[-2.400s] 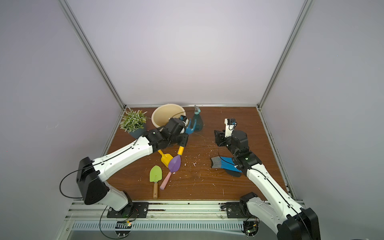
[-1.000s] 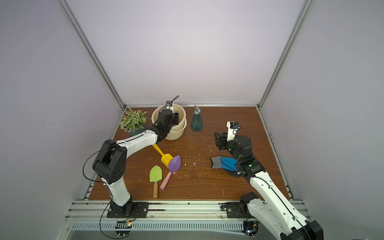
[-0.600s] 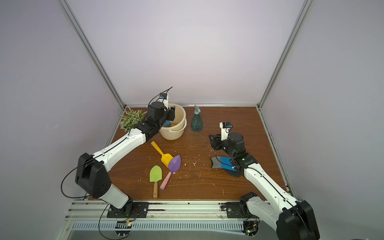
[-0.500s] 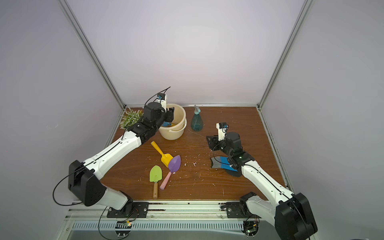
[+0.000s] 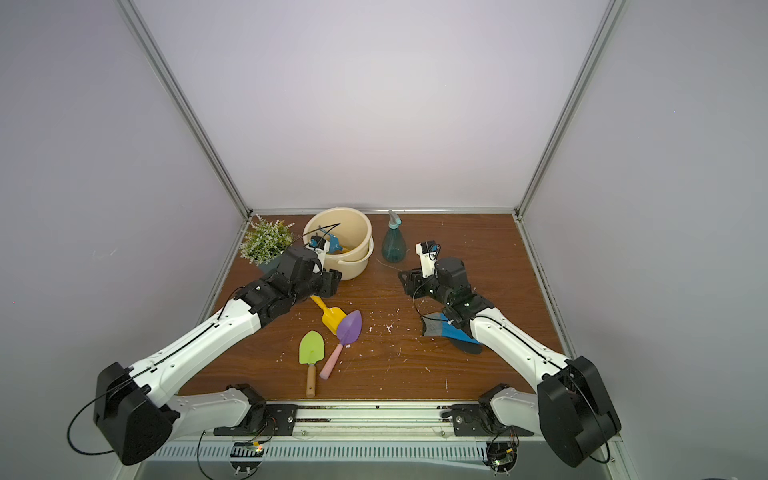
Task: Organize the gardening tools
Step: Place the gardening tool in the container, then pick up the gardening tool from the center of the board.
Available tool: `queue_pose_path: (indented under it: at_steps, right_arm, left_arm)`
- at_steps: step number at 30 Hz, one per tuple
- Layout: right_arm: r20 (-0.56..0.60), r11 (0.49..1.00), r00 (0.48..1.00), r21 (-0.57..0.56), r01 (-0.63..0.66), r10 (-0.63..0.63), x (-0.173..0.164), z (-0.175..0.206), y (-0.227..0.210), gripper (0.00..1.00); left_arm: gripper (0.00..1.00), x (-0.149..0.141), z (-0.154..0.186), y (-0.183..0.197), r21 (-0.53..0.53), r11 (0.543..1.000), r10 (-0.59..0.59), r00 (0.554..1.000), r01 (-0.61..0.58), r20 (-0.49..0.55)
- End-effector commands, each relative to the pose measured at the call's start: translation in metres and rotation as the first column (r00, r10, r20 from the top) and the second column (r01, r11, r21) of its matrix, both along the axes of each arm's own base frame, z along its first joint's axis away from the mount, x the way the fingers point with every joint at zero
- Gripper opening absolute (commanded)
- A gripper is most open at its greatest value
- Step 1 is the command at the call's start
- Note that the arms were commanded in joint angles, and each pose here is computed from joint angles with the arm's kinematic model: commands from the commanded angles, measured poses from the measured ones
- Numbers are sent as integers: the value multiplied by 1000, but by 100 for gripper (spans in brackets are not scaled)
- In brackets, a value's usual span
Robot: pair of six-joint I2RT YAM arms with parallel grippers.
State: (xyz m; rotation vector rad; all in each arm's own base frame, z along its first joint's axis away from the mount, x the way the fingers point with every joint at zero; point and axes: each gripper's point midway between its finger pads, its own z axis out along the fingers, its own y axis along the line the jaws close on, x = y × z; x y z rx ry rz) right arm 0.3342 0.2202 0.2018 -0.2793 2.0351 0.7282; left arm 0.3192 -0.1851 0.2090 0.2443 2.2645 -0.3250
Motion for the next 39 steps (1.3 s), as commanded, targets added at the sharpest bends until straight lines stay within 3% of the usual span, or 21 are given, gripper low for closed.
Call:
queue_pose_path:
  at_steps: [1, 7, 16, 21, 25, 32, 39]
  right_arm:
    - [62, 1000, 998, 18, 1, -3, 6, 24, 3, 57]
    - [38, 999, 998, -6, 41, -41, 8, 10, -4, 57]
    - [19, 998, 998, -32, 60, -60, 17, 1, -3, 57]
    - [10, 998, 998, -36, 58, -58, 19, -2, -1, 57]
    - [12, 998, 999, -39, 53, -53, 19, -2, -1, 57]
    - [31, 997, 998, -52, 56, -55, 16, 2, -5, 57]
    - [46, 996, 996, -54, 73, -71, 12, 5, -11, 57]
  left_arm:
    - [57, -30, -23, -2, -20, 999, -38, 989, 35, -141]
    - [52, -74, -71, -8, -75, 994, -99, 933, 78, -347]
    - [51, -119, -114, -21, -38, 989, -144, 873, 142, -466]
    - [50, -141, -138, -23, 31, 985, -130, 844, 171, -521]
    - [49, -147, -151, -22, 57, 983, -111, 821, 172, -560]
    - [53, -150, -167, -19, 136, 976, -62, 818, 169, -572]
    - [50, -149, -186, -12, 214, 960, -19, 806, 180, -592]
